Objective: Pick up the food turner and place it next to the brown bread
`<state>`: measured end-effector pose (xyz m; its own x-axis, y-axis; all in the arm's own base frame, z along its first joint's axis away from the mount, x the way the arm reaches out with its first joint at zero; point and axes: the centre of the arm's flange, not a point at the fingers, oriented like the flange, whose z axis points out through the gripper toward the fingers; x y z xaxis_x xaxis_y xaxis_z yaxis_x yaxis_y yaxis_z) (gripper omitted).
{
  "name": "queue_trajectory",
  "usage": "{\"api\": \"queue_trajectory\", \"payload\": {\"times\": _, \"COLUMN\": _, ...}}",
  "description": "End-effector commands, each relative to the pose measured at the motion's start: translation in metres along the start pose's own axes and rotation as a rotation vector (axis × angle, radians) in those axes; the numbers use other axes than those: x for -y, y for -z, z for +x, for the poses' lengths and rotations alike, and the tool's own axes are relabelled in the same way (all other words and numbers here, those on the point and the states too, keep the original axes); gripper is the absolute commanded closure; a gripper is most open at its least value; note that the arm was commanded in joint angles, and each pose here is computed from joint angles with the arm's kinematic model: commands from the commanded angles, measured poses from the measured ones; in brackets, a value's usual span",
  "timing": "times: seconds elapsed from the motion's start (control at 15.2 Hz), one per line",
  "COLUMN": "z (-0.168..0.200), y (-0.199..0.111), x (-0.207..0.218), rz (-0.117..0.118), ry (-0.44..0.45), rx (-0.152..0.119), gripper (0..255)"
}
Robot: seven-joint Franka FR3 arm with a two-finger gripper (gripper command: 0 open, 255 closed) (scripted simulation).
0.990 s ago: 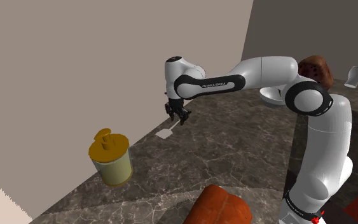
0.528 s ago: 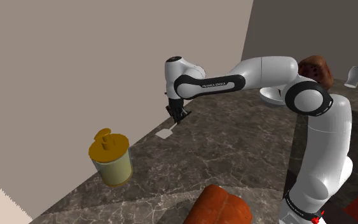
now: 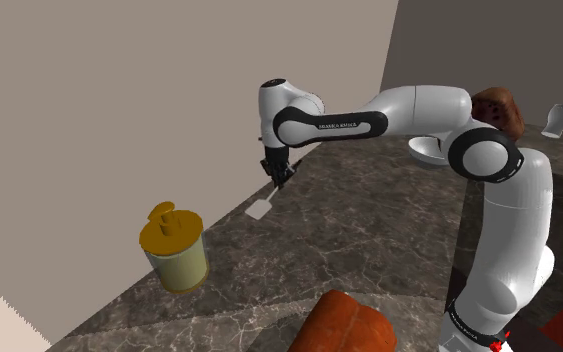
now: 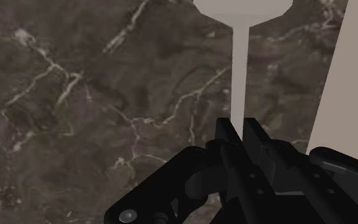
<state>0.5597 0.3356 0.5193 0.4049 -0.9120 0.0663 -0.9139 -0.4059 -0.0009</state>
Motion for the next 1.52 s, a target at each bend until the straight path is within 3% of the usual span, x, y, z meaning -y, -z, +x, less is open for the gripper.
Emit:
{"api": "queue_trajectory", "payload": {"times": 0.0, "z": 0.0, "y": 0.011, "x": -0.001, "rz": 0.0, "ry": 0.0, "rx": 0.0, "gripper": 255}}
{"api": "queue_trajectory", "payload": {"times": 1.45, "z": 0.007, "y": 0.127, "x": -0.001, "rz": 0.0, "ry": 0.0, "rx": 0.0, "gripper": 255}}
